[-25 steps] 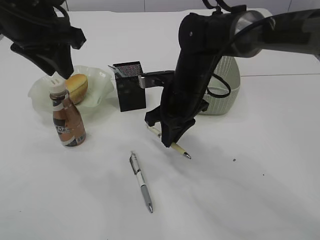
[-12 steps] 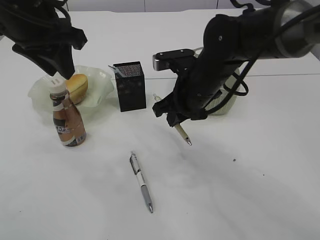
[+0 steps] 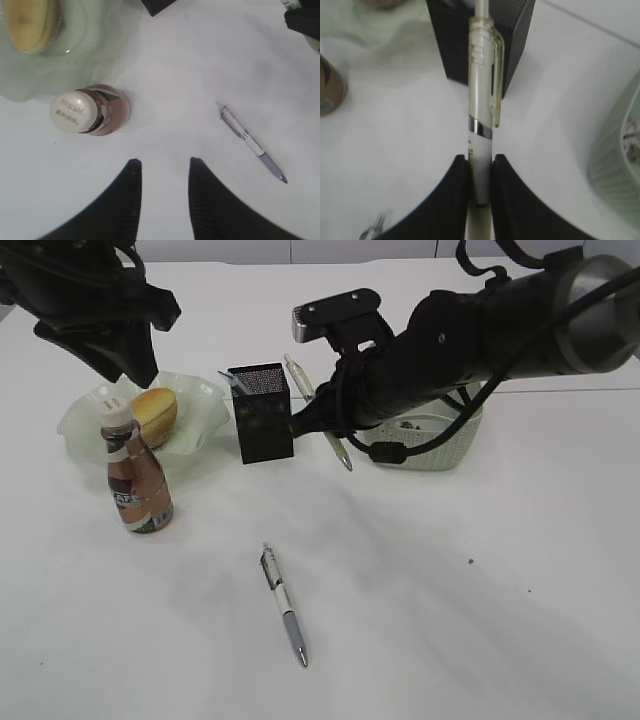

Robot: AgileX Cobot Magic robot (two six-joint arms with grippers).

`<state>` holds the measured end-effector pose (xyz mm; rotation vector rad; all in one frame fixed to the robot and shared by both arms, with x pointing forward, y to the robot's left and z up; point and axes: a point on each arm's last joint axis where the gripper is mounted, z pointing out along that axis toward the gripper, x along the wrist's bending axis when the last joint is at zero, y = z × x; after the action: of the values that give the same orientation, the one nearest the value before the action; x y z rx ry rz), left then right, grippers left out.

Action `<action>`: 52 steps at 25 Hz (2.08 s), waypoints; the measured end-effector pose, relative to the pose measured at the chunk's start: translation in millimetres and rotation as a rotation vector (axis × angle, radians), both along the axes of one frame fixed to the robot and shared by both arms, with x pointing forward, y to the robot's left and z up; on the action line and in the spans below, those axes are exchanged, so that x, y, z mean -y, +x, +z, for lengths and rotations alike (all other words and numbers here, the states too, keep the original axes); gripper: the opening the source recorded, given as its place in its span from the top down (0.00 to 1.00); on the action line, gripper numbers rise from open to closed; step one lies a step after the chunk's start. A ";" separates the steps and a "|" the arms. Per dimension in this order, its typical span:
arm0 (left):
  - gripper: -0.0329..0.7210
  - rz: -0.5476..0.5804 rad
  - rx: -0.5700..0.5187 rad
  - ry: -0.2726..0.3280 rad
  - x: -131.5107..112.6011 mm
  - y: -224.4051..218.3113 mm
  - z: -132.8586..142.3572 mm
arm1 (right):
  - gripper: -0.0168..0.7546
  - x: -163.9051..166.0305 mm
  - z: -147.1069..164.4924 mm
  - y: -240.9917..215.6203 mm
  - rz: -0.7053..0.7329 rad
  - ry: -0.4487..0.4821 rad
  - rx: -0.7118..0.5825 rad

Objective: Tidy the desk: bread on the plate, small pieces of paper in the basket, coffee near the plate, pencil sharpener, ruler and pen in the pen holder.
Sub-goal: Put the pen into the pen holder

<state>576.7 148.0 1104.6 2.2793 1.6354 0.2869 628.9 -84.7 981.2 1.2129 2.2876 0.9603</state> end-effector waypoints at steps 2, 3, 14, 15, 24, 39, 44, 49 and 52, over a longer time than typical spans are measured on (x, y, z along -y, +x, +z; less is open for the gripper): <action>0.64 0.000 0.001 -0.001 0.1 0.1 0.0 | 0.86 -0.8 4.6 4.5 -0.014 0.026 0.065; 0.64 0.000 0.001 -0.001 0.1 0.1 0.0 | 0.86 -1.1 7.3 6.7 -0.020 0.039 0.101; 0.64 0.000 0.023 -0.010 0.9 1.9 0.9 | 0.86 -1.9 32.1 22.0 -0.083 0.154 0.394; 0.64 0.000 0.024 -0.011 0.9 2.0 0.9 | 0.86 -1.8 33.6 22.6 -0.087 0.161 0.411; 0.64 -0.001 0.053 -0.024 2.1 4.4 2.1 | 0.86 -16.0 29.5 51.0 -0.116 0.224 0.458; 0.64 -0.001 0.030 -0.014 6.6 14.3 -14.6 | 0.86 -39.7 11.7 56.4 -0.022 0.309 0.605; 0.64 -0.001 0.025 -0.010 6.7 14.9 -16.6 | 0.86 -44.3 5.9 61.9 -0.015 0.315 0.620; 0.64 -0.002 0.026 -0.008 6.6 15.0 -16.6 | 0.86 -48.9 4.6 70.1 -0.015 0.328 0.641; 0.64 -0.002 0.027 -0.006 6.4 15.1 -16.6 | 0.86 -51.0 2.3 73.7 -0.015 0.330 0.646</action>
<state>591.8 141.6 1088.1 2.2625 1.6188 0.3107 702.6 -33.7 983.5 0.8531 1.6517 1.5049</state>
